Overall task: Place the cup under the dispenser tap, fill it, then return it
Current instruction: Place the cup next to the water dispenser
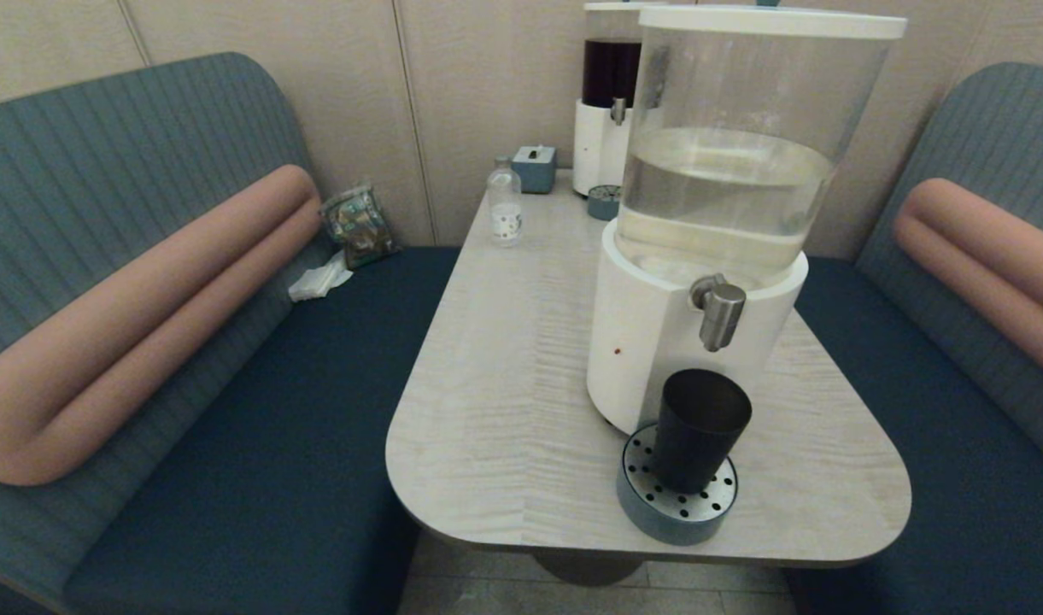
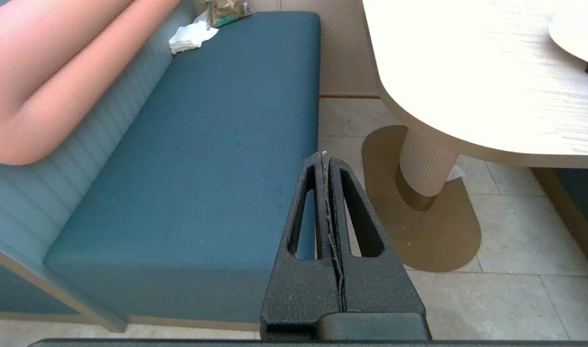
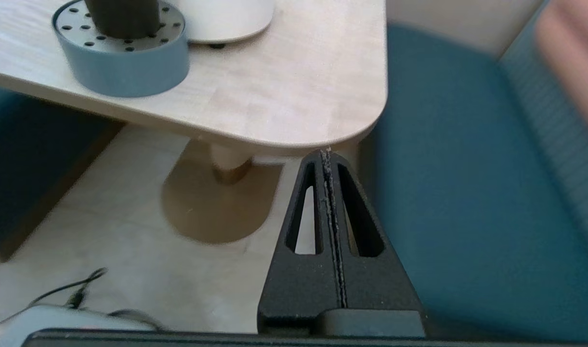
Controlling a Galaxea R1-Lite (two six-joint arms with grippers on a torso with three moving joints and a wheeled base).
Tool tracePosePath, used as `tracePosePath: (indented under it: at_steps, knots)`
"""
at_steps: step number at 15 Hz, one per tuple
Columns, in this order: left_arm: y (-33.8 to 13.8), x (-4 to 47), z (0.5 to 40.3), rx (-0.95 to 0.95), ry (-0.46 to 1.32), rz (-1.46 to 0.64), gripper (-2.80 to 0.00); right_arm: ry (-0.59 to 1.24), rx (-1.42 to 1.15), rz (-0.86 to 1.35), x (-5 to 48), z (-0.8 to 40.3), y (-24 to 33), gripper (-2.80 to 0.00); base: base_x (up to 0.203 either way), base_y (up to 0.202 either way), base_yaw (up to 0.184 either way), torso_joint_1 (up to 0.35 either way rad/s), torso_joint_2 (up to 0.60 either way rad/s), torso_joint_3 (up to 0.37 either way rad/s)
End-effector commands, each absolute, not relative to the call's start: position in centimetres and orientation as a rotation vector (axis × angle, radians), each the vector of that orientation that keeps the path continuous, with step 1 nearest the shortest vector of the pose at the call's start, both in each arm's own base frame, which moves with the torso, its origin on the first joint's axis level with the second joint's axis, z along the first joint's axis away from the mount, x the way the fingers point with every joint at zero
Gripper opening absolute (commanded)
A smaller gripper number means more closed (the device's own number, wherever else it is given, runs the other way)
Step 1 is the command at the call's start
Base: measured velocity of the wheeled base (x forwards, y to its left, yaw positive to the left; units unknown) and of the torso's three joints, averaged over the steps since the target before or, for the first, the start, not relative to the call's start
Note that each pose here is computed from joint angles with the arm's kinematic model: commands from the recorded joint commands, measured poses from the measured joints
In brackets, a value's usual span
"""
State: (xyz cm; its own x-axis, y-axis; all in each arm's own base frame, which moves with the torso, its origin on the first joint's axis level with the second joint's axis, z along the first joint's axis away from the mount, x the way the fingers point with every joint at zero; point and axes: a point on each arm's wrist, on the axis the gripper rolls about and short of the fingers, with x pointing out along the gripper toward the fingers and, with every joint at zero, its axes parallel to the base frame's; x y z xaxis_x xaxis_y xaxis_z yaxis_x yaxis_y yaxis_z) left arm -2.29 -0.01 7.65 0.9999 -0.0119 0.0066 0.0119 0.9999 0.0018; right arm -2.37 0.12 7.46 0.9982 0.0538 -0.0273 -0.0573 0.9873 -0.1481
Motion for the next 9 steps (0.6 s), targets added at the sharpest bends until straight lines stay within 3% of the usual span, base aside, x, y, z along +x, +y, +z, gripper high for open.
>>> tracePosePath:
  at_steps: [1, 9]
  knots:
    - [-0.01, -2.28, 7.64, 0.002, -0.005, -0.012, -2.8, 0.039, -0.111, 0.055, -2.41, 7.44, 0.12, -2.8, 0.0, 0.0, 0.0, 0.0, 0.0, 0.0]
    - [-0.01, -2.28, 7.64, 0.002, -0.005, -0.012, -2.8, 0.038, -0.041, 0.025, -2.38, 7.46, 0.06, -2.8, 0.0, 0.0, 0.0, 0.0, 0.0, 0.0]
